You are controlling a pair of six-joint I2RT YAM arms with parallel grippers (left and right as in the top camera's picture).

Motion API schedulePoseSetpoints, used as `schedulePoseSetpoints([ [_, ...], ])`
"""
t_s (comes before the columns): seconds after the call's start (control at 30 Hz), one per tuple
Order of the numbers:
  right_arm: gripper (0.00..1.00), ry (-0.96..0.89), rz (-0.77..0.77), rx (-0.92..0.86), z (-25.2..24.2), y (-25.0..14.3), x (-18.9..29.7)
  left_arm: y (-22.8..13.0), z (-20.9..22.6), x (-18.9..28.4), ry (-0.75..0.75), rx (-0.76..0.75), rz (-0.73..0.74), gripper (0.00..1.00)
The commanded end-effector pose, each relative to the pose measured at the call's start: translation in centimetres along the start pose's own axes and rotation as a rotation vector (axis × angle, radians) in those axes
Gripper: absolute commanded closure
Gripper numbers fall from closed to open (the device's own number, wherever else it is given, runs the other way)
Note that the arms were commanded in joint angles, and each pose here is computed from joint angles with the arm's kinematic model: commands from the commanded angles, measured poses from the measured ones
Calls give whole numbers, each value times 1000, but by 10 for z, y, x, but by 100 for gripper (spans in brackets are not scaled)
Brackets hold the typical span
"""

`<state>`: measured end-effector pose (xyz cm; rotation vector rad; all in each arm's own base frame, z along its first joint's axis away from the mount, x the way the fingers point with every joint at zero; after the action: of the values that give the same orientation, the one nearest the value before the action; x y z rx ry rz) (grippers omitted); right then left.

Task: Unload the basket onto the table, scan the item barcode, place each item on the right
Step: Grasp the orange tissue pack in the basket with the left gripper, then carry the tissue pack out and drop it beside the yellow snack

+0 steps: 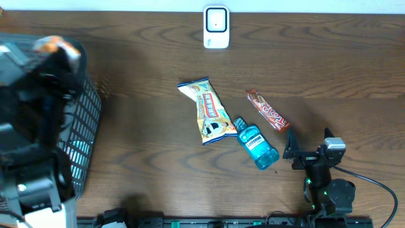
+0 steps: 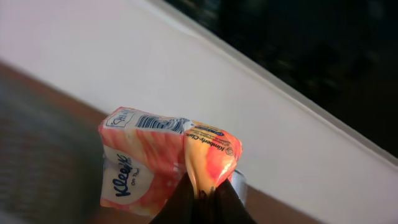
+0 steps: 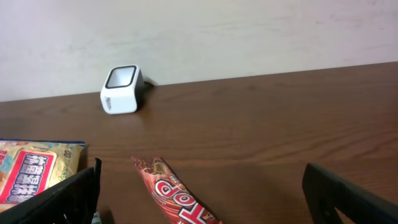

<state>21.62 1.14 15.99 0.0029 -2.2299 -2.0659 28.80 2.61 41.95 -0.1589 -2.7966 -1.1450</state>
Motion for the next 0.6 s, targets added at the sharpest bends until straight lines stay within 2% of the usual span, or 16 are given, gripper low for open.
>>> schedulePoseSetpoints([
  [0.0, 1, -6, 1, -7, -1, -1, 0, -30, -37, -2, -135, -97, 117, 93],
  [0.1, 1, -6, 1, -7, -1, -1, 0, -69, -49, -12, -185, -159, 245, 93],
  [0.17, 1, -6, 1, -7, -1, -1, 0, -96, -45, -23, -150, -166, 328, 92],
  [0.37, 1, -6, 1, -7, -1, -1, 0, -159, -1, -54, 115, -222, 516, 93],
  [0.57, 1, -6, 1, -7, -1, -1, 0, -224, 40, -76, 305, -258, 728, 93],
])
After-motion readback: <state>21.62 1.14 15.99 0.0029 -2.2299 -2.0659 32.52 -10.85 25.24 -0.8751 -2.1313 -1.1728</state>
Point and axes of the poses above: each gripper's point midway between its finger pads, its own x axis back along the fingers, its own z axis along the line the jaws close on, y = z × x, the point moved 3 cm from there along x, back along the fingers, and after that the axes turned 13 degrees about x, right-handed, at the moved point
